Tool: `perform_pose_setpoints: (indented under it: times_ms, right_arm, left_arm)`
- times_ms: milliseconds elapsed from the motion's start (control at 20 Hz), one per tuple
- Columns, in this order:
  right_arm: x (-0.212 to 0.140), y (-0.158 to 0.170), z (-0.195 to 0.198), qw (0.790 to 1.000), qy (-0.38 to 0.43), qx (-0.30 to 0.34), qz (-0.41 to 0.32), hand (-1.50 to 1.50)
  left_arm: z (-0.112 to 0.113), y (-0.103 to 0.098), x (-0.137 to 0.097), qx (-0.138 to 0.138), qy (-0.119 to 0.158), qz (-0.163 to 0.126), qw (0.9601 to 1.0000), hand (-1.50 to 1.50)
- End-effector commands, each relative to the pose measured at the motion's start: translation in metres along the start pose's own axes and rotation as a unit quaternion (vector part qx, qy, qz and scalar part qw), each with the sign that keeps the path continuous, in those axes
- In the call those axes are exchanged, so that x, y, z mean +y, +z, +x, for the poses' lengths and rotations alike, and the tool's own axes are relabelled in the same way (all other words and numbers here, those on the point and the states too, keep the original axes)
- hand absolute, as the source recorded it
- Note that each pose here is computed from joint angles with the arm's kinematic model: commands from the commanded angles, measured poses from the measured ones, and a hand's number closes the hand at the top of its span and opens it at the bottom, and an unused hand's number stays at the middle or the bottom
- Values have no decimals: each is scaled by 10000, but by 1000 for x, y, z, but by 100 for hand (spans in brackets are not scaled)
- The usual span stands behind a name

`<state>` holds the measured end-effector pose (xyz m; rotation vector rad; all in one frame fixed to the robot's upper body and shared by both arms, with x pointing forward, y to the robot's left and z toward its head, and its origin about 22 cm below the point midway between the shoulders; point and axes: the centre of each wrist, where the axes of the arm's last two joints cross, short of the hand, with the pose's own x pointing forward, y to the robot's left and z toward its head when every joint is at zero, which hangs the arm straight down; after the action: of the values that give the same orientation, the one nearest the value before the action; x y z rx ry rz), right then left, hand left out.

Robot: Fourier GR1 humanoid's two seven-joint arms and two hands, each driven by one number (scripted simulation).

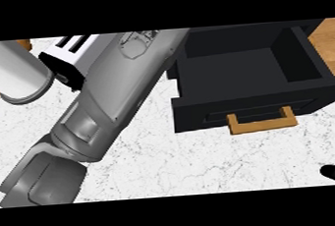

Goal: Pick up the can, place it into the drawer and close the drawer

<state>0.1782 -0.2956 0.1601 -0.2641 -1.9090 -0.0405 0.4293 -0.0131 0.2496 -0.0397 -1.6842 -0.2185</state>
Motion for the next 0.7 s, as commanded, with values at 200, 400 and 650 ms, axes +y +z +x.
perform_pose_setpoints:
  times_ms: [200,400,650]
  right_arm:
    - [6,-14,2,9999,14,-84,139,-150]
    - [-3,-20,2,9997,-24,-56,253,-150]
    - [0,-20,11,9983,433,-237,303,-150]
  left_arm:
    - [9,-6,-6,23,-249,595,9979,-150]
    - [-3,-4,-6,22,-228,718,9972,-150]
    - [-4,-6,-6,16,-239,996,9947,-150]
